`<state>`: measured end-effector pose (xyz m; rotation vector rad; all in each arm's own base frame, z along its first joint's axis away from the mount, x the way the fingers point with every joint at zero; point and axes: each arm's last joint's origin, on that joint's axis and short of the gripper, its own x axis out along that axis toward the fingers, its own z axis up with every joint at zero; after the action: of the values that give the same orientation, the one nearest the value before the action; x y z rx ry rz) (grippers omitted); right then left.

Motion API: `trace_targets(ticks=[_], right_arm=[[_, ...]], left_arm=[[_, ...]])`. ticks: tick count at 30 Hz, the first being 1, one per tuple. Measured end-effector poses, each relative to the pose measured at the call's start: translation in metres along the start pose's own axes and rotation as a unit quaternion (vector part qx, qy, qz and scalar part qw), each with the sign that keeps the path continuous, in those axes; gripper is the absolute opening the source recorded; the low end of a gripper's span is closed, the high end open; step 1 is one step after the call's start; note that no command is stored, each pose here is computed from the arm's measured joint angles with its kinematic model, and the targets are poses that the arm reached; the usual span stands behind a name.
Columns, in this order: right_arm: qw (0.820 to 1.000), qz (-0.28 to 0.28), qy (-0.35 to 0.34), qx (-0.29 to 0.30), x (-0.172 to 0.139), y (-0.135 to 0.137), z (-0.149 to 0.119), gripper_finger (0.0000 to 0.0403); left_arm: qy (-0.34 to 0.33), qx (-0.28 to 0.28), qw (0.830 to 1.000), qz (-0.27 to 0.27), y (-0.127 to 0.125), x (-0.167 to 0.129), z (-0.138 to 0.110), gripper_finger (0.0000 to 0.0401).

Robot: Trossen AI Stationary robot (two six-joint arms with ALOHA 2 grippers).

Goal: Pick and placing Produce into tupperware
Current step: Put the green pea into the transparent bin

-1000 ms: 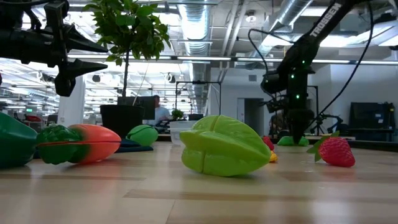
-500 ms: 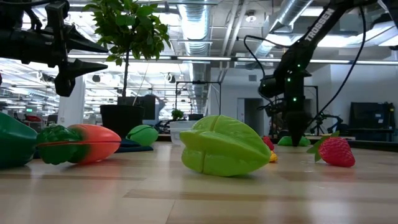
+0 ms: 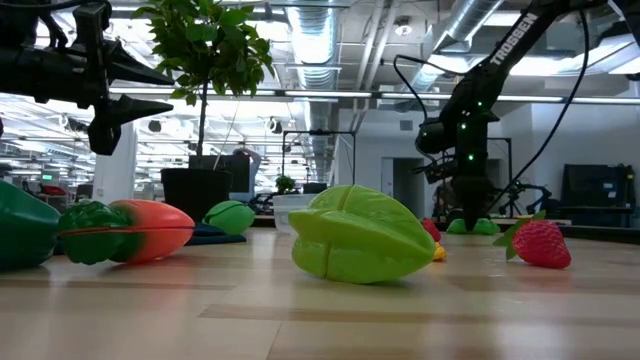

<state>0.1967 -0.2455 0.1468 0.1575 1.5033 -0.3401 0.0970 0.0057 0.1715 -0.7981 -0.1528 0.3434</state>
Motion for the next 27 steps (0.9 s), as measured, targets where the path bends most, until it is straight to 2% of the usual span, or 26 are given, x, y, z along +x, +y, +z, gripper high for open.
trace_targets(ticks=[17,27], right_arm=[[1.0,0.006,0.007,0.022,0.0011,0.0027,0.0001,0.0143],[0.999,0.025,0.01,0.047,0.0008,0.0046,-0.0014,0.015]], left_arm=[[0.0,0.0,1.0,0.0,0.0,0.0,0.0,0.016],[0.0,0.0,1.0,-0.001,-0.0001,0.0,0.0001,0.016]])
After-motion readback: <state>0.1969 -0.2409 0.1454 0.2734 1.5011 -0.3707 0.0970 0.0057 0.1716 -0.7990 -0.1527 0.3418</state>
